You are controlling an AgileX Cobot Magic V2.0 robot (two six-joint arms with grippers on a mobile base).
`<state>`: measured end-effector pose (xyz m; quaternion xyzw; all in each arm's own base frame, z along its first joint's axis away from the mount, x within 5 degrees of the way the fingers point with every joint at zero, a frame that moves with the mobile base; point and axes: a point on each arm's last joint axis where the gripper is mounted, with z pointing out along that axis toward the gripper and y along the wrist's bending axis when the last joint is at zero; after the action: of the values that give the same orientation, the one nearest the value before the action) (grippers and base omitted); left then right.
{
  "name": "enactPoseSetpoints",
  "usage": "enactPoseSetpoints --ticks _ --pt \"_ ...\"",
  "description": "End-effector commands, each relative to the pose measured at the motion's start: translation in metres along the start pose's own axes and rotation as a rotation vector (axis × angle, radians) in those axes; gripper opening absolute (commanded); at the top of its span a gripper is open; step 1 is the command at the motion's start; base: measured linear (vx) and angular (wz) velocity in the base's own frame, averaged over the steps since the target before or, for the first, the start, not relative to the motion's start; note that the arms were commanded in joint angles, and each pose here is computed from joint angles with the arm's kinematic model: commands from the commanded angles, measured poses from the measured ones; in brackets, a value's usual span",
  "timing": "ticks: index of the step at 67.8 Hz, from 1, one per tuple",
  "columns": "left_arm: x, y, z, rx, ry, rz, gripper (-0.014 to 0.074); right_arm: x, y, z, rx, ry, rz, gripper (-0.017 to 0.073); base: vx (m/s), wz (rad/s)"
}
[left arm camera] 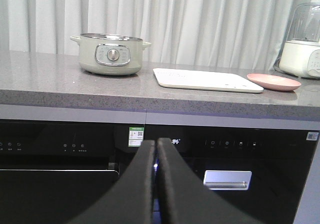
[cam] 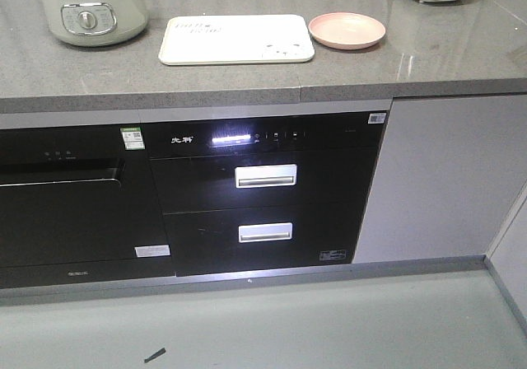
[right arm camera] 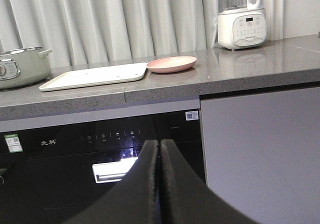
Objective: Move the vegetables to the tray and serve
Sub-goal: 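Drive the base forward toward the counter with the pot and tray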
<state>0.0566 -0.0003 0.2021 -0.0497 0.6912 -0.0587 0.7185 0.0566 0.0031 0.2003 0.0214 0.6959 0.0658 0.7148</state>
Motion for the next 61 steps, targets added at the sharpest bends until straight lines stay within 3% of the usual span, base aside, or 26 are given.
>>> enactPoseSetpoints --ticks 1,61 --pt "0.0009 -0.001 0.0004 0.02 -0.051 -0.007 -0.0006 -0.002 0.0017 -0.0002 -0.022 -0.059 -0.011 -0.0003 0.11 0.0" --pt "0.0009 -0.001 0.0004 0.02 -0.051 -0.007 -0.0006 -0.002 0.0017 -0.0002 -0.022 -0.059 -0.011 -0.0003 0.11 0.02"
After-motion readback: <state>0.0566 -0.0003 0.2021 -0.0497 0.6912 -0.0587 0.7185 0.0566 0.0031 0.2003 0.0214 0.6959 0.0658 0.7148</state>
